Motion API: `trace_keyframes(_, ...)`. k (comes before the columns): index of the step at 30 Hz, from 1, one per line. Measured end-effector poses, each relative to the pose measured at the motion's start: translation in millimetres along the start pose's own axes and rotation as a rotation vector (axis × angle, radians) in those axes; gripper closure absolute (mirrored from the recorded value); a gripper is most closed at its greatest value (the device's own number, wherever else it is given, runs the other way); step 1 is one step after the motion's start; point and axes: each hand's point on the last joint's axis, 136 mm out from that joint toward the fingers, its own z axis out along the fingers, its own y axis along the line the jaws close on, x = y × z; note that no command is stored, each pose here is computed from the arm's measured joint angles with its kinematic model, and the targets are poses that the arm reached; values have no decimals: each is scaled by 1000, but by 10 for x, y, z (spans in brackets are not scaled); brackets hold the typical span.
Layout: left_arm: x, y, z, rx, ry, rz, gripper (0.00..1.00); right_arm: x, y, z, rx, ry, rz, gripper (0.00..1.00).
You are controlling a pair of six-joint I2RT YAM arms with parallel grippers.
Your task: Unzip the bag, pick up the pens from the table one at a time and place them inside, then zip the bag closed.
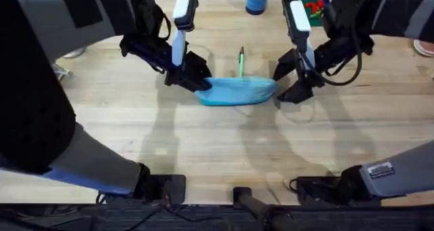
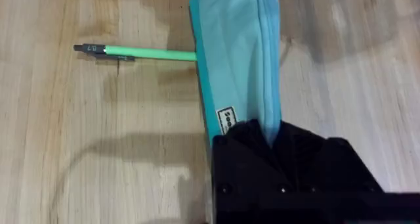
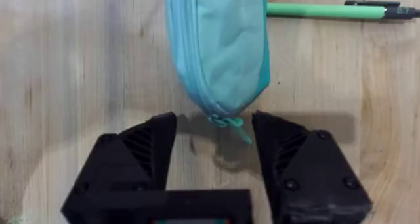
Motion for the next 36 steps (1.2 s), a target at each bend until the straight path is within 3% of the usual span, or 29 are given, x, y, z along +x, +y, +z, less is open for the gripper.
trace_keyframes(7,0,4,0,-2,0,2,958,0,-1,0,0,0,0,536)
trace_keyframes(8,0,5,0,-2,0,2,958,0,-1,0,0,0,0,589)
trace_keyframes(11,0,7,0,-2,0,3,958,-1,-4,-1,2,0,7,876)
trace_keyframes(13,0,11,0,-4,0,5,958,2,0,-1,0,0,17,954)
trace_keyframes(36,0,13,0,-5,0,6,958,-38,16,-70,16,0,96,969)
